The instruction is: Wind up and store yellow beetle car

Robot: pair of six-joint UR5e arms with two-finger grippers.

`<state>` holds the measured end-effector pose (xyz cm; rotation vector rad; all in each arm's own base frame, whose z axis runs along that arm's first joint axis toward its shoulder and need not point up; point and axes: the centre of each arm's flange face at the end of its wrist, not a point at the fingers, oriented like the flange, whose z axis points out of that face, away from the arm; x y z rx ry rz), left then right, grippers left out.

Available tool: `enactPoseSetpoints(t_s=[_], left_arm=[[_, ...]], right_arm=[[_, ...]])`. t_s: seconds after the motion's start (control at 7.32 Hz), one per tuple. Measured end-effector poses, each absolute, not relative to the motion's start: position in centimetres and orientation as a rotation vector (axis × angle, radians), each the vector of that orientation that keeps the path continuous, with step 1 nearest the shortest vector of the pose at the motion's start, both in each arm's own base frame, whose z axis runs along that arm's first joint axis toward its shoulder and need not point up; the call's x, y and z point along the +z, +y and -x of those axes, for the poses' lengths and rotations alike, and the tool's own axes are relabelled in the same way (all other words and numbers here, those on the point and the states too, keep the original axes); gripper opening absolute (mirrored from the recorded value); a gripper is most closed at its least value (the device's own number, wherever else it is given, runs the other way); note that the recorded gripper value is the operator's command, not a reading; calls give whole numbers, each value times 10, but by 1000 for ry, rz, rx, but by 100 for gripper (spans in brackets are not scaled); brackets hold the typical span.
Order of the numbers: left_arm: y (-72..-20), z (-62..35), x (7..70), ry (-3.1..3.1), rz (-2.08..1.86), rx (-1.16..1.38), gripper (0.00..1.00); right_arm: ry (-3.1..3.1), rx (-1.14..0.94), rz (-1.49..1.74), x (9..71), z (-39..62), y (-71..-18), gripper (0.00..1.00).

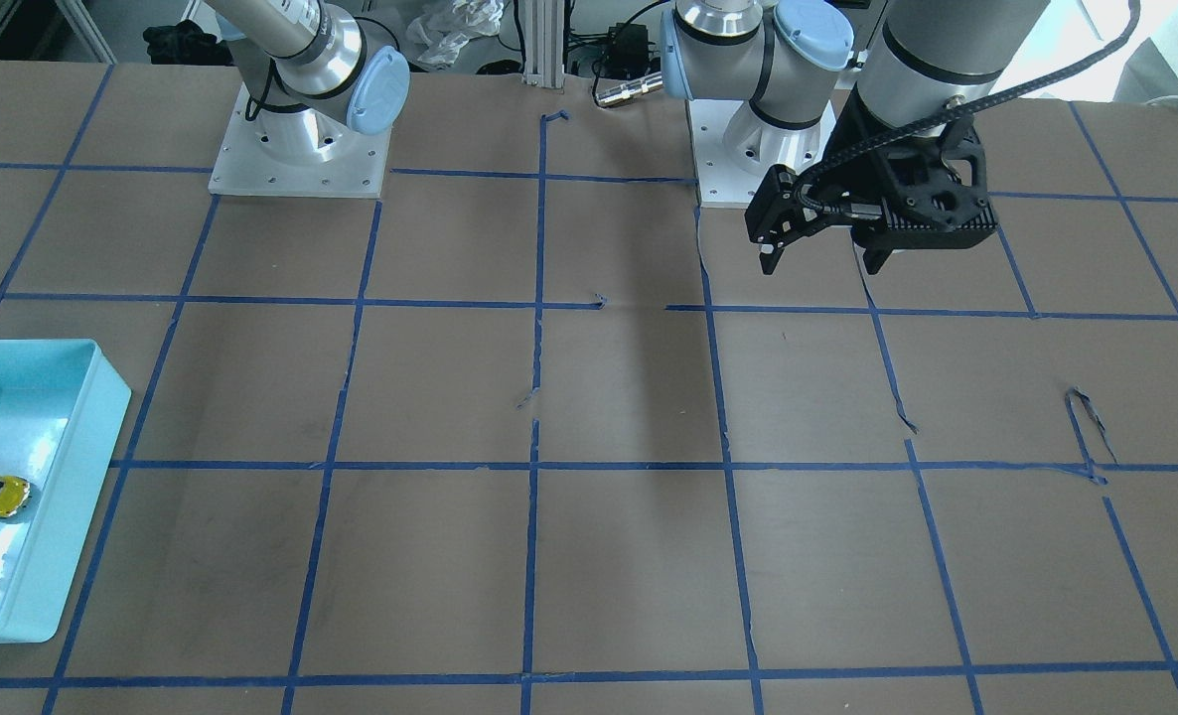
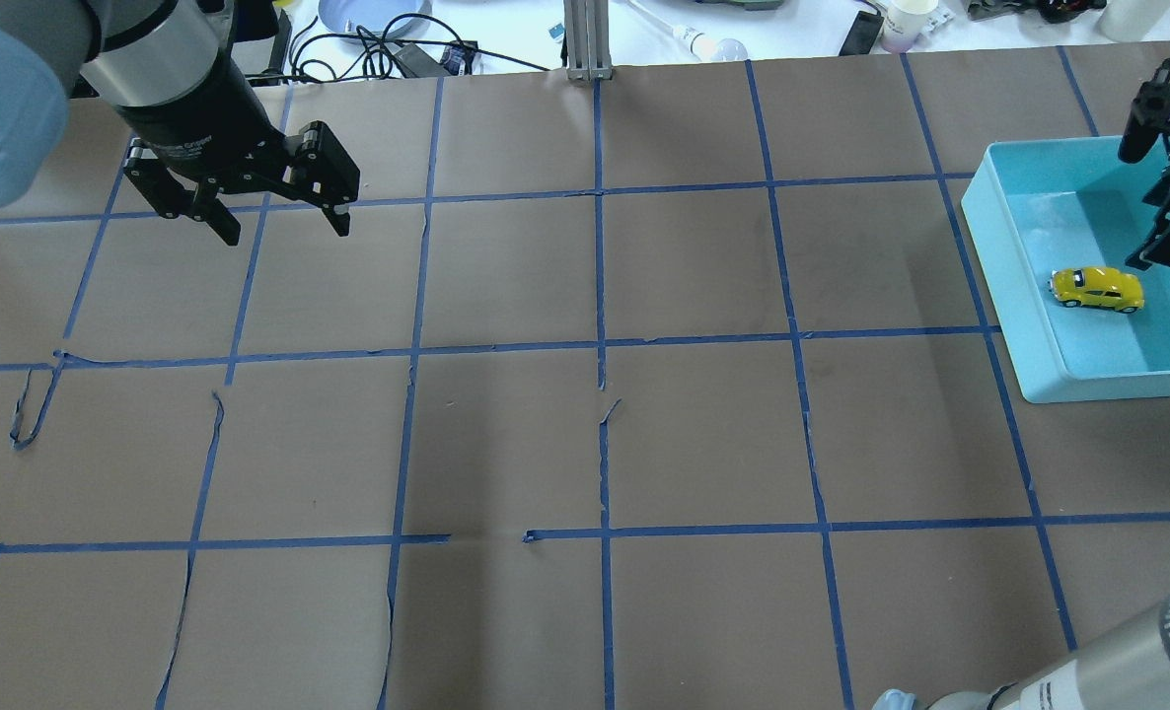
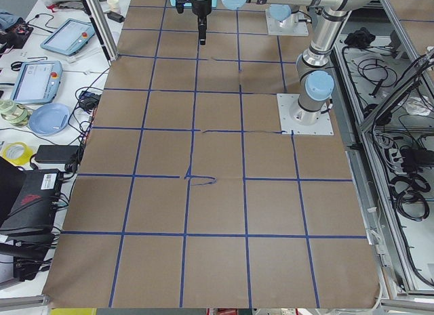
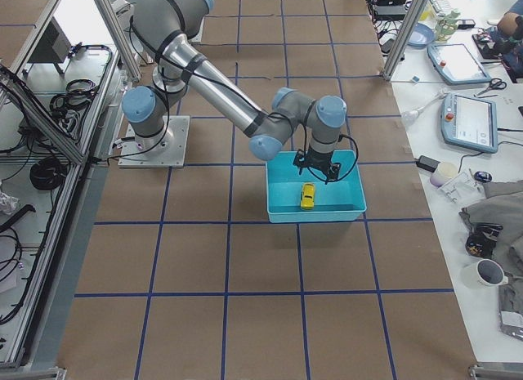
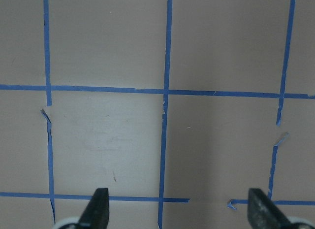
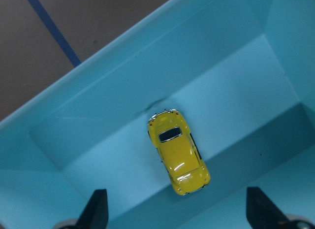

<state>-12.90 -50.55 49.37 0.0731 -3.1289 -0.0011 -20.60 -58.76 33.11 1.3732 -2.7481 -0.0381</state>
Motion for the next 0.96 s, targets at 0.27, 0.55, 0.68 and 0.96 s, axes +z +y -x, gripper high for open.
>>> enactPoseSetpoints(t_s=[0.27,0.55,0.68,0.96], left_arm=[[-507,125,492,-3131,-80,-9,100],[-508,122,491,-3131,-90,-18,100],[-508,122,489,-3131,-93,-21,100],[-507,122,488,-3132,-95,-27,100]], right_arm=[[-2940,-32,-883,391,158,-566,100],[-3052,-18,-360,427,117,-552,100],[-3070,-10,-94,440,89,-546,100],[-3080,-34,102,452,26,-537,100]])
